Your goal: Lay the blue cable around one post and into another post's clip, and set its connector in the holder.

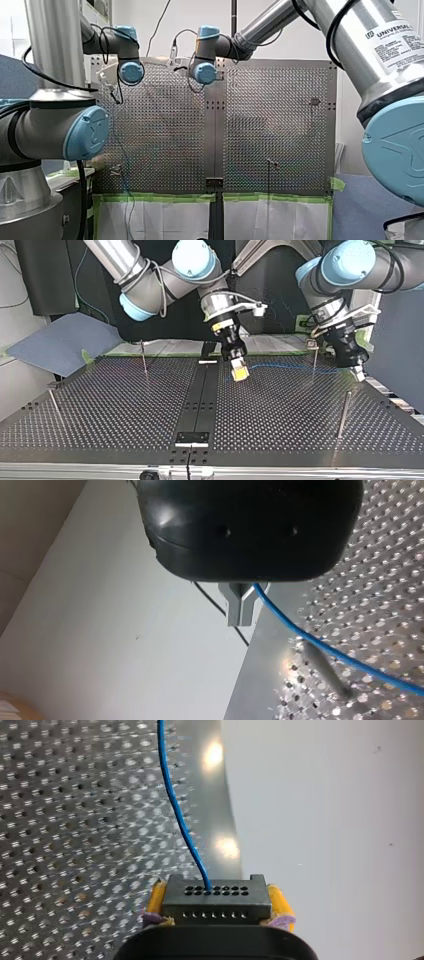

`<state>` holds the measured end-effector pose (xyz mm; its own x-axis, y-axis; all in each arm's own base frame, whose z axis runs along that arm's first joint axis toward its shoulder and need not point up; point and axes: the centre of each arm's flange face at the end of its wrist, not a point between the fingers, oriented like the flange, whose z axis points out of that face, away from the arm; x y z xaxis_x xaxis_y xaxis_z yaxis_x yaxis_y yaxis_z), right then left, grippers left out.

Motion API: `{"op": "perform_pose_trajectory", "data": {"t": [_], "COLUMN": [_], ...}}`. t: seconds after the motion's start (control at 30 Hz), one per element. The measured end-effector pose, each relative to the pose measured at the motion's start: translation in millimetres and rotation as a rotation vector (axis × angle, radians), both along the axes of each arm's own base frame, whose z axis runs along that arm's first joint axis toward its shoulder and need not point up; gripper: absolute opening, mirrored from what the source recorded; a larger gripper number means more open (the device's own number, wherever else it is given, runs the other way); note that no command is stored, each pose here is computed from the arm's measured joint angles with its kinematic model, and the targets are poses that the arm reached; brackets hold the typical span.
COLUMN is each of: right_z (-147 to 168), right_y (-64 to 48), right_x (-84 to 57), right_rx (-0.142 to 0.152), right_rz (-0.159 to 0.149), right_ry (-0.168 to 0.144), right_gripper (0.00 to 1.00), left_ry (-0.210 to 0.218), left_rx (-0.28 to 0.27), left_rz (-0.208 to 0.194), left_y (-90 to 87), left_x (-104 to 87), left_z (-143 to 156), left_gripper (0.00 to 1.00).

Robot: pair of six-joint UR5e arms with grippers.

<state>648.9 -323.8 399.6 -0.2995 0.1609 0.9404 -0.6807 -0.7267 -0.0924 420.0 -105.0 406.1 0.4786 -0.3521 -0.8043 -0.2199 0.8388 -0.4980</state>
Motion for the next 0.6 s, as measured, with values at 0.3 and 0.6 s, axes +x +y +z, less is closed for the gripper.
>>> {"op": "perform_pose_trajectory", "data": {"t": [0.3, 0.6], "right_z": [15, 26], "right_y": [-10.3, -15.1], "right_x": [8.9, 12.5], "right_rx": [-0.013, -0.024], "right_rz": [-0.004, -0.009], "right_ry": [-0.018, -0.023], "right_gripper": [0.00, 0.00], "left_ry": [0.008, 0.015], "left_rx": [-0.005, -0.004], "left_rz": [0.010, 0.019], "left_y": [13.7, 32.4], "left_x": [16.1, 31.7], "left_z": [23, 47], "left_gripper": [0.00, 0.00]}}
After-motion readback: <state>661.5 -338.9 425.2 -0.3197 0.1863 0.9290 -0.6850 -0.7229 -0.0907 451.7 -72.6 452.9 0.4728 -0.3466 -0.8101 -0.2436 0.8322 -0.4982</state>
